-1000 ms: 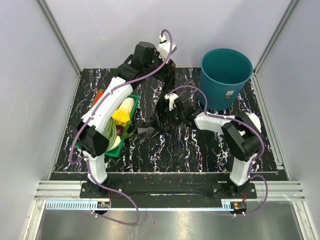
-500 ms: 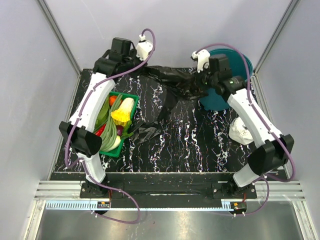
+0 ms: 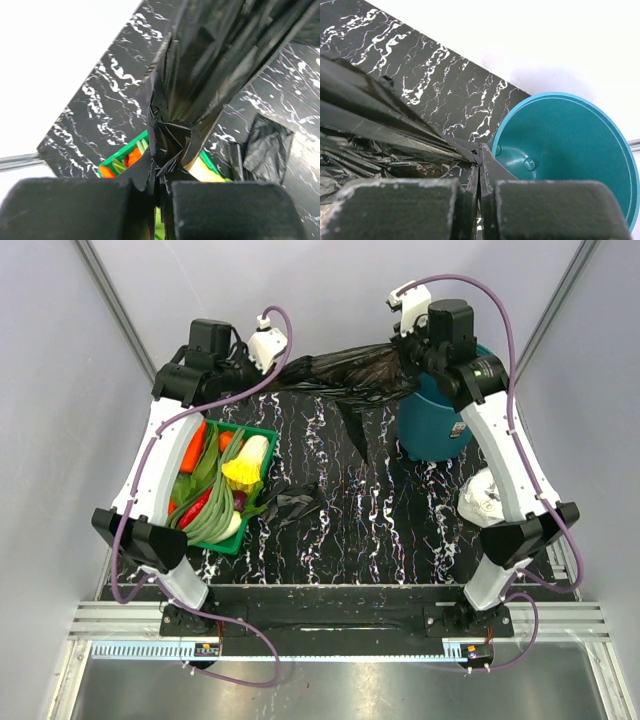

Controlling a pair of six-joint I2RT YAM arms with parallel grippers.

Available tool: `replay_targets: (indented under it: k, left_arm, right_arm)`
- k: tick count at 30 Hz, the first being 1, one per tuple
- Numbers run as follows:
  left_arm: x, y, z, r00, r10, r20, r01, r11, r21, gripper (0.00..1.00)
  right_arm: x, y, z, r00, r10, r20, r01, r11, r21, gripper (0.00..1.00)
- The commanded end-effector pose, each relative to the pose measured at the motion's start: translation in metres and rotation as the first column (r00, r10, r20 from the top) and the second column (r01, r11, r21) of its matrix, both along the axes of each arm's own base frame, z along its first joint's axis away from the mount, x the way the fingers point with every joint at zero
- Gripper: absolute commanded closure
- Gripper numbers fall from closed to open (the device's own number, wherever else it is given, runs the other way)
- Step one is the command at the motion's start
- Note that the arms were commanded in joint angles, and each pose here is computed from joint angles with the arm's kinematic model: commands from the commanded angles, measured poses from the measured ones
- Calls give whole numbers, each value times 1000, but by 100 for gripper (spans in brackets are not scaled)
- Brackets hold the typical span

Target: Put the trash bags into the trash bin

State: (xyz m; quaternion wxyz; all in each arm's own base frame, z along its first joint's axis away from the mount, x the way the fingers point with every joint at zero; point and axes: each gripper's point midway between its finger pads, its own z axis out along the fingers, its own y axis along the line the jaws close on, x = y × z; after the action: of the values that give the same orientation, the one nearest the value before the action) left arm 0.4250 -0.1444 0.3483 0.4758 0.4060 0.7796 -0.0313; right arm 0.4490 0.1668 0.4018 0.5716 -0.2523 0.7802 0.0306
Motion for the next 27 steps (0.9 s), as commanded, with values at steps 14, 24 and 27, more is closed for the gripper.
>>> replay_targets:
  k: [14,24,27]
  left_arm:
    - [-26,16,-8,985,-174,2,171,968,-186,95]
    - [-37,-27,-28,931,-357,-81,289,851,-438,22]
    - [-35,-52,-36,887,-445,-123,320,785,-530,4]
  right_arm:
    - [38,-83,-32,965,-258,-35,256,965,-59,100]
    - [16,-32,-39,990,-15,-140,31,993,113,100]
    - [7,-18,-37,982,58,-177,-29,986,162,100]
